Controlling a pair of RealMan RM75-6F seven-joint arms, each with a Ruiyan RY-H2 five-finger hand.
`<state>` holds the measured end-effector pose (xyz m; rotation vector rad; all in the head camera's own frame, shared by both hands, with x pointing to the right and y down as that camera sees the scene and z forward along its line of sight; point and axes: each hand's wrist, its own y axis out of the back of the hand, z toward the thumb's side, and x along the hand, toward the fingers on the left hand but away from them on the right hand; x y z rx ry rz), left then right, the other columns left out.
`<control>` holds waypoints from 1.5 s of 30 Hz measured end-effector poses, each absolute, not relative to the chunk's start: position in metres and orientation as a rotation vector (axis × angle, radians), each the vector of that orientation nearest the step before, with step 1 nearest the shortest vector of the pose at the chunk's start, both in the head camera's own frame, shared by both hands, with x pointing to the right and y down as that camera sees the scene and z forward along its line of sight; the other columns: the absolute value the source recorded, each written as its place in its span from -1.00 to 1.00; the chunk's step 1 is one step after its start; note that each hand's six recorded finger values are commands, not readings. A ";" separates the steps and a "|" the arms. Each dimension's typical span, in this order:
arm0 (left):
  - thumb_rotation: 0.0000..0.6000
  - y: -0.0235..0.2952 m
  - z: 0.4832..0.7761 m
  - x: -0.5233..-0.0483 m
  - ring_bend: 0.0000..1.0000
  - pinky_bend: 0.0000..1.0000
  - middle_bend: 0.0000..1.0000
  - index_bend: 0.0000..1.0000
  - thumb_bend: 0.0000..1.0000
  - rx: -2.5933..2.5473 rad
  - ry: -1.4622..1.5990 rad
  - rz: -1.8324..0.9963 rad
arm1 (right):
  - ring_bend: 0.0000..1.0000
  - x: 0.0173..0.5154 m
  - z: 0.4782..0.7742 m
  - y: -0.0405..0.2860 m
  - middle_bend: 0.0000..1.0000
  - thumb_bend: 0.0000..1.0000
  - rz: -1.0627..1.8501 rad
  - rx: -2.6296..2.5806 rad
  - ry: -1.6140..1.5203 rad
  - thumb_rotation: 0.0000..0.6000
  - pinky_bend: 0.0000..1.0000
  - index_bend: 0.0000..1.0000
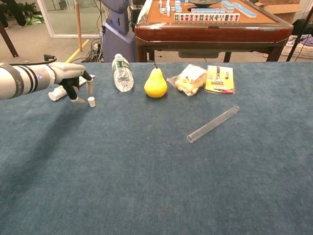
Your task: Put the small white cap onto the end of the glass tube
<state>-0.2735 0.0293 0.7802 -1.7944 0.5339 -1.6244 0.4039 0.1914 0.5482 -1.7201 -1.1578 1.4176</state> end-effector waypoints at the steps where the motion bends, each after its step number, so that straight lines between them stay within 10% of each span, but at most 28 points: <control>1: 1.00 0.030 0.781 -0.273 1.00 1.00 1.00 -0.15 -0.51 -1.795 0.534 -1.625 | 0.02 0.404 0.548 0.191 -0.09 -0.51 1.418 -1.720 -1.158 1.00 -0.13 -0.20; 45: 1.00 0.028 0.790 -0.260 1.00 1.00 1.00 0.02 -0.54 -1.817 0.554 -1.612 | 0.03 0.409 0.547 0.193 -0.08 -0.52 1.440 -1.711 -1.166 1.00 -0.13 -0.20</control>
